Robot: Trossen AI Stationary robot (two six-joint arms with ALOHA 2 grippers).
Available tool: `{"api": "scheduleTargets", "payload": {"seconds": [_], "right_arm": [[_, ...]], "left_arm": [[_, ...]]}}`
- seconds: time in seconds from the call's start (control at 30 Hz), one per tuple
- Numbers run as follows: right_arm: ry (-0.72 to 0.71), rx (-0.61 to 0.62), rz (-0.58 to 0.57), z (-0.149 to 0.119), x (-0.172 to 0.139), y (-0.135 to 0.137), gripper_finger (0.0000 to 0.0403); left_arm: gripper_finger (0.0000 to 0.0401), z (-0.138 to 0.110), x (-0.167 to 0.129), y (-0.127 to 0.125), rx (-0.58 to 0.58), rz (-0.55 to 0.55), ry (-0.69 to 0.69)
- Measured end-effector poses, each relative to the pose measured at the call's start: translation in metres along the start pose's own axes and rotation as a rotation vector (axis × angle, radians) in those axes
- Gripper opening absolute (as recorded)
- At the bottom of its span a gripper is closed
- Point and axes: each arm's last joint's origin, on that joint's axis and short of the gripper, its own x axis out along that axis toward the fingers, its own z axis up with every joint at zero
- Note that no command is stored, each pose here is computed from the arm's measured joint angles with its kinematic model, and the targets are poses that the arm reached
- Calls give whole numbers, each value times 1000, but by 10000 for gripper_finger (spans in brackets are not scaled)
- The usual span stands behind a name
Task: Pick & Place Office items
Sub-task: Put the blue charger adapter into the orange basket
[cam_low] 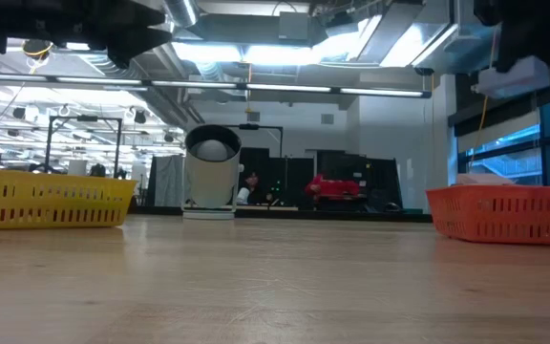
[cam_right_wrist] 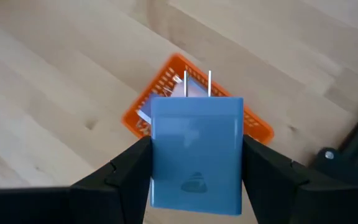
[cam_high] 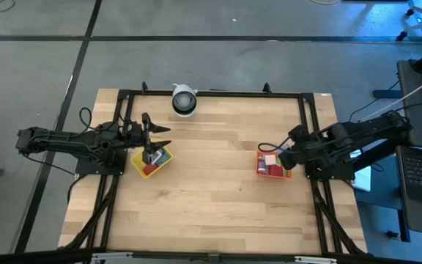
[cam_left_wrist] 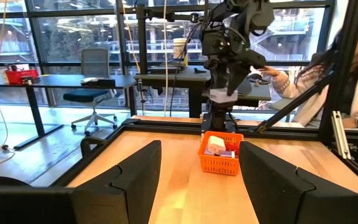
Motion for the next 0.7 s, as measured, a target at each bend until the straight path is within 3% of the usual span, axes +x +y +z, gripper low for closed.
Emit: {"api": "scheduleTargets", "payload": {"seconds": [0.3, 0.43, 0.7], "right_arm": [[57, -36, -108, -3, 20, 12, 210], [121, -23, -166, -16, 46, 4, 210], [165, -6, -108, -35, 94, -4, 210]], "left_arm": [[212, -1, 0, 0, -2, 3, 6], [212, -2, 0, 0, 0, 0, 15], [212, -2, 0, 0, 0, 0, 16]]}}
